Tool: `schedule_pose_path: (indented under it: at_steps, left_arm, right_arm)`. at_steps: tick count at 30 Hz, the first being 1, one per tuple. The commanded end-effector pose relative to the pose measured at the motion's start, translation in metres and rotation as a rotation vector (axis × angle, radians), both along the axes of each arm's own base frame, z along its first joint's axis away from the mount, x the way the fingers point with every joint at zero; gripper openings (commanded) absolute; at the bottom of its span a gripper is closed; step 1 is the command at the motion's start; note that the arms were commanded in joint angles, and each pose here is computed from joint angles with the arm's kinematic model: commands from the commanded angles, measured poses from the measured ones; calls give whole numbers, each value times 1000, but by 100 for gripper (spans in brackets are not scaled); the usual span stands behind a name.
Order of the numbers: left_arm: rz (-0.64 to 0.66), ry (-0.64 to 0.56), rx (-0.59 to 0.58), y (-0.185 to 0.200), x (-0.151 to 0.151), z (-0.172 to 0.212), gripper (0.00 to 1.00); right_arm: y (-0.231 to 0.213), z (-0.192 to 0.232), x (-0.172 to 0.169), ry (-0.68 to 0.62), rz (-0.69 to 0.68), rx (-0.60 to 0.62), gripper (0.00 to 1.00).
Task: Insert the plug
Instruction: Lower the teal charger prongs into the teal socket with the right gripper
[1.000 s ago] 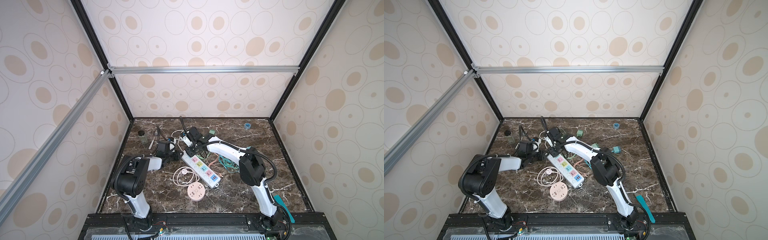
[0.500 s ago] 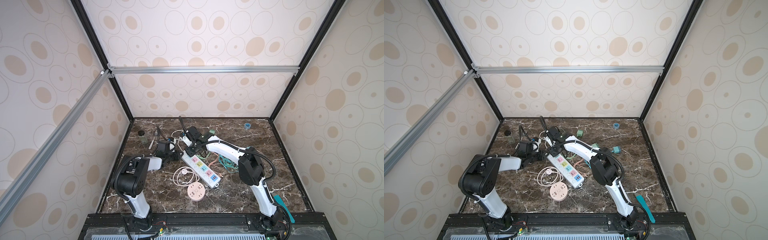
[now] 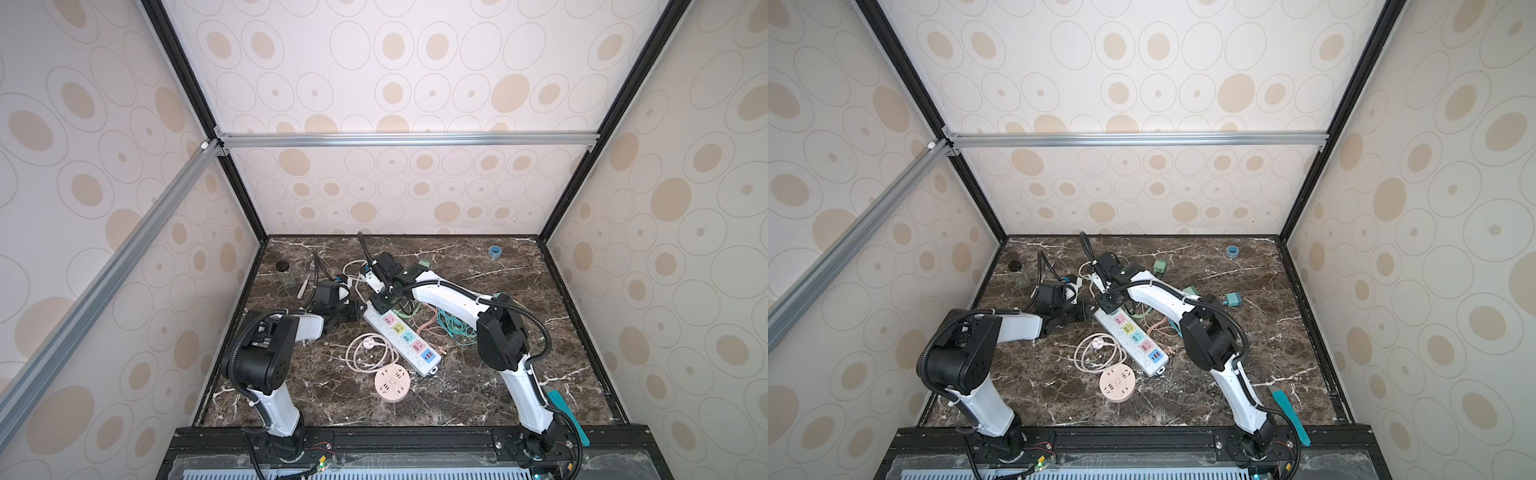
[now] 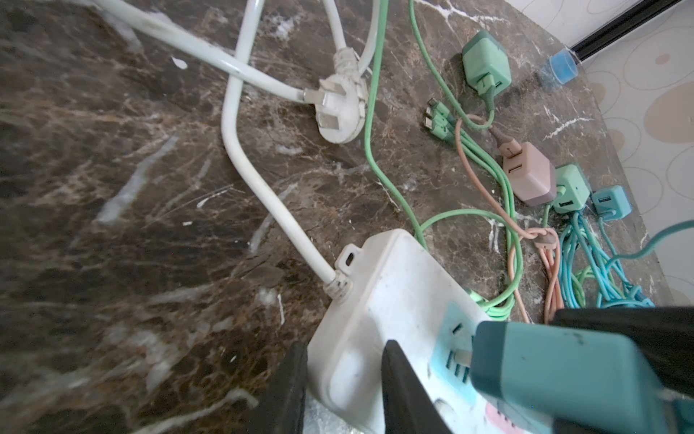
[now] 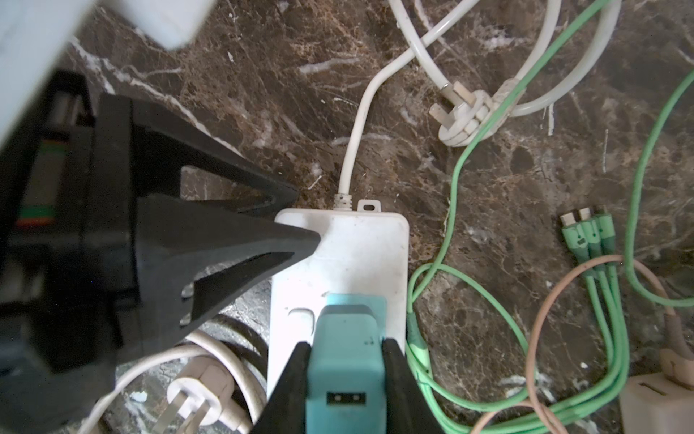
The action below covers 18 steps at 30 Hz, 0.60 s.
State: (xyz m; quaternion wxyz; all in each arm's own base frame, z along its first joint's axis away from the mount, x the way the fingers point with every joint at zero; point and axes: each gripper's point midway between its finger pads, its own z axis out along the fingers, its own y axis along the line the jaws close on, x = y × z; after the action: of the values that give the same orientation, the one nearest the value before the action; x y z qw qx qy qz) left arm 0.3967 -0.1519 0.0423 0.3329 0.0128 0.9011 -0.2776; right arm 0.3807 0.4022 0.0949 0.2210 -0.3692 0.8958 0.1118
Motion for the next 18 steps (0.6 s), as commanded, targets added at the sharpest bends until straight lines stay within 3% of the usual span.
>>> schedule_pose_path:
  at_steps: [1, 18]
  left_arm:
    - [-22, 7, -23, -3, -2, 4, 34]
    - [-22, 8, -23, -1, -2, 4, 34]
  right_arm:
    - [-8, -18, -3, 34, -5, -55, 1]
    - [-8, -33, -3, 48, -14, -70, 1]
